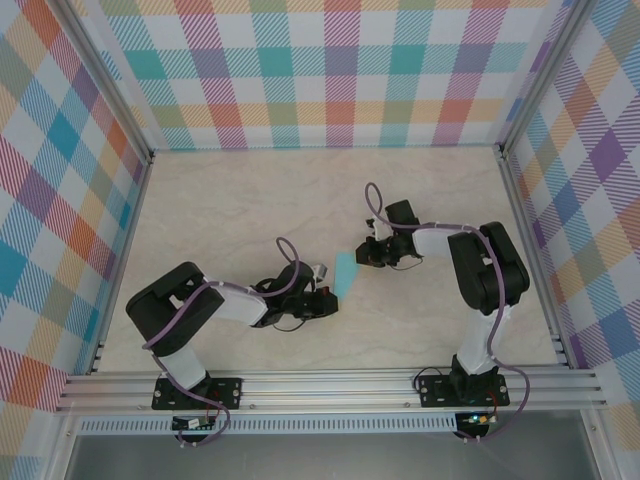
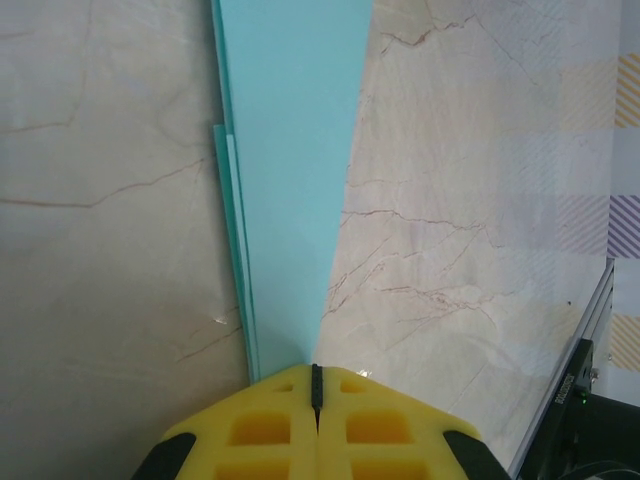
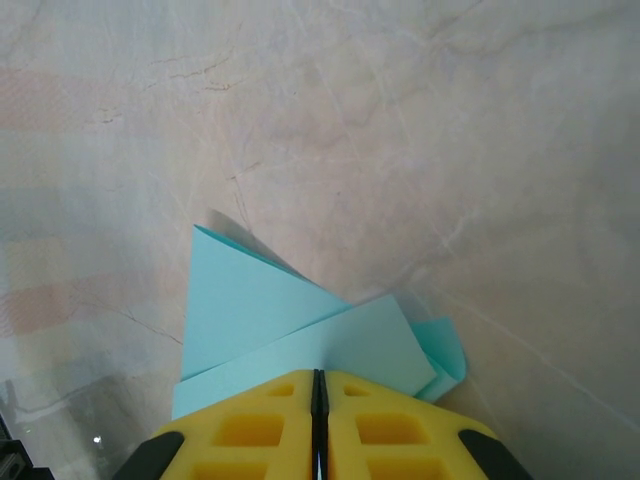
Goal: Fold a paper plane with a square sheet of paper (fold left side to right side)
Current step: Fold the wing for the fifth time at the center of the table, then turn over the paper plane at the center of the table.
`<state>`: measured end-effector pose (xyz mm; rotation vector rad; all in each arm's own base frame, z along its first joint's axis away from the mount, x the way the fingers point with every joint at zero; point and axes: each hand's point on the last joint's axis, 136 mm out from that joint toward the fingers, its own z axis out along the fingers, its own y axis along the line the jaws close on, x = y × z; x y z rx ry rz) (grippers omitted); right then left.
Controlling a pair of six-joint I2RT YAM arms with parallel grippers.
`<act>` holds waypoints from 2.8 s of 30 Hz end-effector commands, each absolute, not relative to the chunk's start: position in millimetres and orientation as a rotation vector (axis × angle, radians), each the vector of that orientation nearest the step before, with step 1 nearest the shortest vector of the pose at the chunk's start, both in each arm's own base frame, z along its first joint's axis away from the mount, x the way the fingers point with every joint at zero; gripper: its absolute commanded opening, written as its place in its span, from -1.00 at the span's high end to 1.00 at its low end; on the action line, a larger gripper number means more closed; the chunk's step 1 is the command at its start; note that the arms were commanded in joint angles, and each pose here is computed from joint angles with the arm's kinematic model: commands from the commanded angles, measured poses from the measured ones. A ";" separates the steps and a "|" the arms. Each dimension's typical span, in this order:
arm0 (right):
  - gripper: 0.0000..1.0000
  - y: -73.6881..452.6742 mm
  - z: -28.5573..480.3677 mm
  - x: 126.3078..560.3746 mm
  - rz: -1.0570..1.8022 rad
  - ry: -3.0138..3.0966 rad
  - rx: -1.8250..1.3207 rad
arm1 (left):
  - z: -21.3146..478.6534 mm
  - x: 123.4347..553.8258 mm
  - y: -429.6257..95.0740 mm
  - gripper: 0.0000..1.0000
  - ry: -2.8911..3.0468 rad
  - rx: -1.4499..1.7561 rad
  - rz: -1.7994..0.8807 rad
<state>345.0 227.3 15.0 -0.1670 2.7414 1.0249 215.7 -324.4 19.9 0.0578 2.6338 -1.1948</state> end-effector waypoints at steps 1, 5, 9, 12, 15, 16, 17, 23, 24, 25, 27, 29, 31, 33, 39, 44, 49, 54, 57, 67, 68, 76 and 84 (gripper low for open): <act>0.78 190.6 -11.6 370.8 0.810 2.765 -0.049 | -18.6 173.9 -291.0 1.00 2.870 0.022 -1.060; 0.77 194.6 -11.3 368.0 0.867 2.786 -0.041 | -14.7 167.3 -289.4 1.00 2.874 0.045 -1.068; 0.76 199.3 -11.3 364.7 0.934 2.815 -0.011 | -11.3 162.8 -289.5 1.00 2.875 0.068 -1.081; 0.74 204.5 -7.5 363.7 1.005 2.826 0.003 | -5.2 161.9 -291.6 1.00 2.856 0.090 -1.106; 0.68 210.1 7.5 368.8 1.055 2.794 -0.011 | 6.3 164.3 -290.8 1.00 2.826 0.110 -1.104; 0.61 210.7 15.9 372.0 1.054 2.777 -0.019 | 11.5 166.1 -289.4 0.98 2.813 0.115 -1.090; 0.52 210.9 25.9 375.3 1.044 2.757 -0.029 | 17.2 169.4 -287.0 0.97 2.794 0.119 -1.066; 0.00 194.3 98.1 389.0 0.842 2.650 -0.078 | 66.8 208.9 -256.6 0.73 2.604 0.100 -0.764; -0.07 190.0 104.9 386.9 0.797 2.648 -0.073 | 75.9 217.3 -249.2 0.65 2.561 0.077 -0.710; -0.16 186.2 112.8 382.7 0.750 2.648 -0.065 | 88.1 227.6 -239.9 0.56 2.503 0.045 -0.644; -0.28 184.5 119.3 369.2 0.673 2.669 -0.048 | 105.3 243.6 -220.3 0.40 2.416 -0.030 -0.521; -0.37 190.3 117.6 349.5 0.630 2.708 -0.034 | 123.0 256.4 -206.7 0.25 2.334 -0.089 -0.445; -0.47 200.1 107.2 327.7 0.599 2.748 -0.012 | 137.0 264.1 -200.5 0.15 2.282 -0.125 -0.412; -0.51 215.6 95.2 311.9 0.607 2.781 -0.014 | 143.5 267.5 -197.0 0.12 2.259 -0.146 -0.394; -0.47 246.1 59.8 297.8 0.477 2.887 -0.051 | 141.5 265.5 -191.9 0.07 2.253 -0.187 -0.400; -0.13 244.3 45.7 295.1 0.403 2.925 -0.030 | 143.7 261.8 -186.3 0.04 2.237 -0.205 -0.413; 0.71 258.6 68.1 293.4 0.513 2.861 -0.107 | 146.8 261.1 -181.3 0.03 2.225 -0.211 -0.398; 0.95 272.4 115.3 292.0 0.706 2.701 -0.219 | 151.7 260.3 -175.5 0.02 2.214 -0.218 -0.378; 0.92 279.3 134.0 285.1 0.902 2.605 -0.277 | 157.7 259.5 -171.1 0.01 2.202 -0.237 -0.373; 0.73 232.7 56.0 278.0 1.101 2.684 -0.130 | 162.1 249.6 -154.8 0.00 2.194 -0.289 -0.367; 0.70 222.4 46.4 279.3 1.092 2.706 -0.075 | 163.0 249.0 -153.6 0.00 2.195 -0.291 -0.363; -0.01 167.4 72.4 278.4 0.687 2.763 0.014 | 173.3 251.3 -150.4 -0.09 2.171 -0.284 -0.340; -0.11 163.9 110.4 250.3 0.555 2.780 0.061 | 183.5 260.1 -156.6 -0.37 2.144 -0.248 -0.322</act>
